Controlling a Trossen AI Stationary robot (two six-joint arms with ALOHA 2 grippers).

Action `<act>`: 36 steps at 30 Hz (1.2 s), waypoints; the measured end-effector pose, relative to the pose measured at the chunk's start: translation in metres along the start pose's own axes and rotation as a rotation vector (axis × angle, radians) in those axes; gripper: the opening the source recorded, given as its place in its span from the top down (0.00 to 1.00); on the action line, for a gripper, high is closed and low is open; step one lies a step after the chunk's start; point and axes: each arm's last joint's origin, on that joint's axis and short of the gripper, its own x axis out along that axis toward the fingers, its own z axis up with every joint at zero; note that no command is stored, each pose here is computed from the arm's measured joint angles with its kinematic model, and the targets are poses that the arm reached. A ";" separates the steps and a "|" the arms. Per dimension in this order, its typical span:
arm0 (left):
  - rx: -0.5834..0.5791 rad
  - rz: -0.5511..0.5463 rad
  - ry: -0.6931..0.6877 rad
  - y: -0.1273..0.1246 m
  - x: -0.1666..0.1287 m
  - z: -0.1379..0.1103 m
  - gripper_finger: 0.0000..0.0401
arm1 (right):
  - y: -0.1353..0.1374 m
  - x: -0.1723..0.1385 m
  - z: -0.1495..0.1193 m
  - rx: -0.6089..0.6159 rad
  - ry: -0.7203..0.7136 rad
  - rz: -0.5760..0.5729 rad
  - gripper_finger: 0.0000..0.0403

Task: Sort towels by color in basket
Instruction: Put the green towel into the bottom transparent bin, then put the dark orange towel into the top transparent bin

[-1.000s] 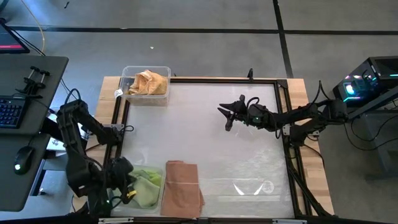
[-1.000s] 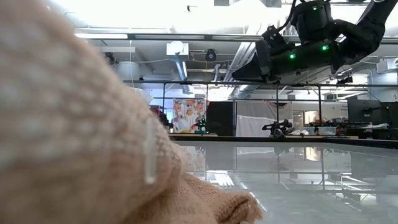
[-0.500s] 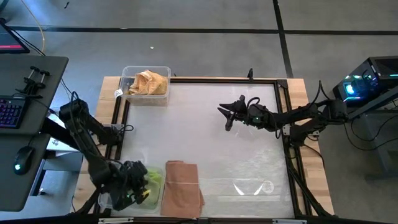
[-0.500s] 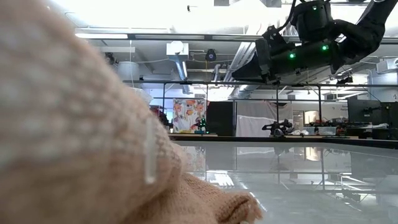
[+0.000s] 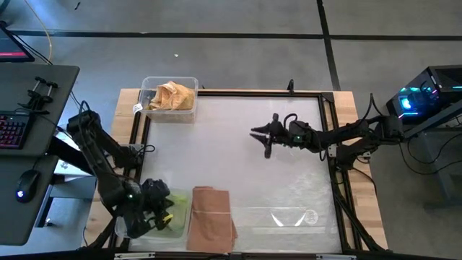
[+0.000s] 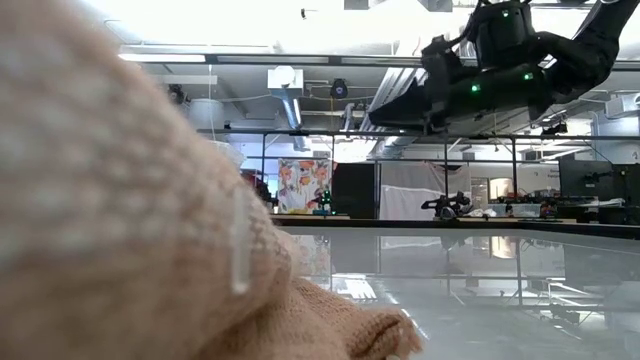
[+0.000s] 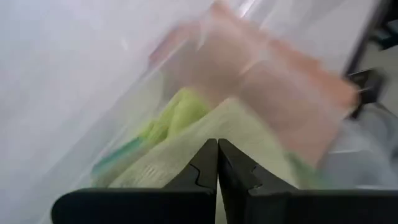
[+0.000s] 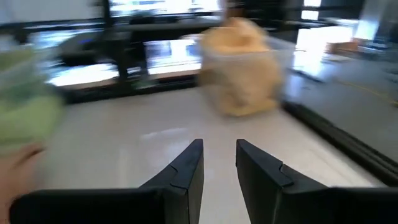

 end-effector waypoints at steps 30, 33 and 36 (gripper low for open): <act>0.443 0.204 -0.861 -0.035 0.005 0.016 1.00 | 0.155 0.052 -0.002 -0.114 0.275 0.426 0.45; 0.447 0.260 -0.954 -0.040 0.019 0.014 1.00 | 0.170 0.079 -0.015 -0.159 0.309 0.488 0.46; 0.435 0.276 -0.952 -0.044 0.032 0.013 1.00 | 0.185 0.102 -0.028 -0.207 0.365 0.573 0.48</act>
